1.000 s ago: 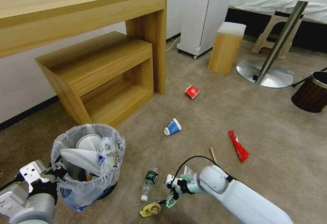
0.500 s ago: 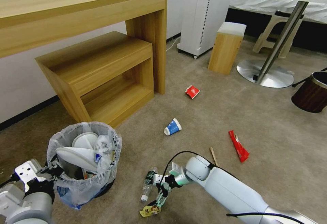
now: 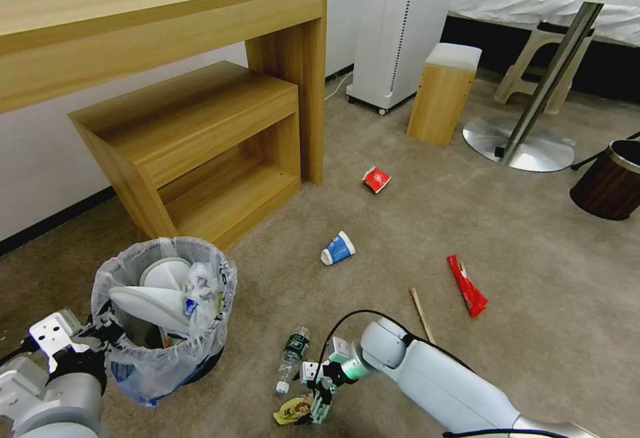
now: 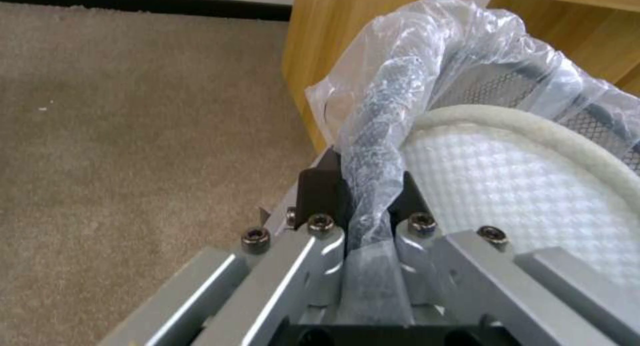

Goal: Pick up the trash bin and place the garbage on the floor into it.

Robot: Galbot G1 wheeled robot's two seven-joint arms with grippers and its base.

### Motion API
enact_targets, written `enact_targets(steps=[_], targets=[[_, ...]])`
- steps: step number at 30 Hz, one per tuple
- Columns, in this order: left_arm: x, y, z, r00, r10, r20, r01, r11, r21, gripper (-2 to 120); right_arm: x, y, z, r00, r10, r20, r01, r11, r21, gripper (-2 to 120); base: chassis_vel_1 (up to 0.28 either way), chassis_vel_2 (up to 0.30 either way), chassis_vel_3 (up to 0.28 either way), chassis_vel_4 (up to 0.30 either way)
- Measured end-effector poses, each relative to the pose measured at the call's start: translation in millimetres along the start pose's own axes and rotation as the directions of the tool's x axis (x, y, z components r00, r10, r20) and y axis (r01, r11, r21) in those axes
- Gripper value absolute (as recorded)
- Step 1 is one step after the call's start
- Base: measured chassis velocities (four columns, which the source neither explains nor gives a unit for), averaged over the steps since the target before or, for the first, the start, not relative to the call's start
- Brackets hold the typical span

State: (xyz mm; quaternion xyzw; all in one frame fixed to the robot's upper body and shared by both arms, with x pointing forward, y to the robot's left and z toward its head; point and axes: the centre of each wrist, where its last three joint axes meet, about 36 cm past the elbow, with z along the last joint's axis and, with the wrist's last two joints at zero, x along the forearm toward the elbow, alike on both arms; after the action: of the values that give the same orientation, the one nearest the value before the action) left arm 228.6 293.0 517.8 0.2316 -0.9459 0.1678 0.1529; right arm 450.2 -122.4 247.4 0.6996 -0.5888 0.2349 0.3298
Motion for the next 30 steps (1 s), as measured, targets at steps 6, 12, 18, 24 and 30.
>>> enact_targets(steps=[6,12,18,24,30], targets=[[-1,0.1,-0.4,1.000,0.001,0.003,-0.001,1.000,0.000,3,-13,5,2,1.000,-0.009,-0.001,0.009,1.000,-0.009,100,0.000,0.000,0.000,0.000],[0,0.3,-0.3,1.000,0.001,0.001,-0.001,1.000,-0.001,3,-23,9,8,1.000,-0.005,-0.013,0.005,1.000,-0.020,100,0.000,0.000,0.000,0.000],[1,-0.4,-0.4,1.000,0.002,0.002,-0.002,1.000,0.001,3,-24,8,12,1.000,0.006,-0.019,-0.007,1.000,-0.029,100,0.000,0.000,0.000,0.000],[3,-0.6,-1.0,1.000,0.002,0.003,-0.002,1.000,-0.001,3,-26,2,21,0.999,0.022,-0.034,-0.024,0.999,-0.033,100,0.000,0.000,0.000,0.000],[5,-0.3,-1.9,1.000,0.001,0.005,-0.001,1.000,-0.003,3,-24,-4,23,0.998,0.044,-0.039,-0.045,0.998,-0.039,100,0.000,0.000,0.000,0.000]])
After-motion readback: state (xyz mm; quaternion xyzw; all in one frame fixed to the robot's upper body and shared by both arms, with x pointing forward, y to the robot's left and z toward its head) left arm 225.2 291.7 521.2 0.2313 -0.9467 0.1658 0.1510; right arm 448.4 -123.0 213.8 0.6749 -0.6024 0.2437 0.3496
